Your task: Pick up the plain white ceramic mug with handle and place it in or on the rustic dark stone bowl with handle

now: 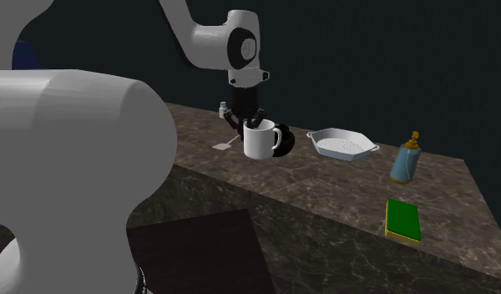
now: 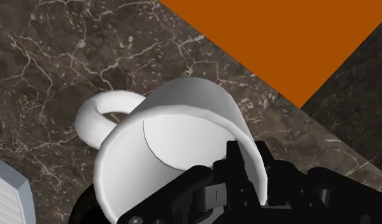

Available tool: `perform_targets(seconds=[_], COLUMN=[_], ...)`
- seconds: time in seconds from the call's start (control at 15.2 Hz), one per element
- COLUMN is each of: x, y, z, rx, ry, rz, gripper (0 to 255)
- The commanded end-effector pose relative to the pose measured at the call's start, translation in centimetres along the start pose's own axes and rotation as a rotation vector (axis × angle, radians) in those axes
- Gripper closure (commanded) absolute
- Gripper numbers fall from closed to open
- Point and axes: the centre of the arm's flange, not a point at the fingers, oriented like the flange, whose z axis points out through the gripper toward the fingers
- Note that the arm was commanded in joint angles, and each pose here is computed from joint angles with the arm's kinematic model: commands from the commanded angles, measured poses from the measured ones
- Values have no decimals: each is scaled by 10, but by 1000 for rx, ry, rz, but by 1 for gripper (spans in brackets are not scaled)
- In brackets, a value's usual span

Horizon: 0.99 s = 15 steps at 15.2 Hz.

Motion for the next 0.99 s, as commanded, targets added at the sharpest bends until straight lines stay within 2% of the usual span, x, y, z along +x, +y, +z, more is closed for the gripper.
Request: perform_targets(seconds=[0.0, 0.79, 0.92], x=[0, 2, 24], y=[0, 1, 16], z=[-11, -71, -72], rx=[0, 0, 0], ry=[0, 0, 0], rz=[0, 0, 0], gripper=[255, 255, 255])
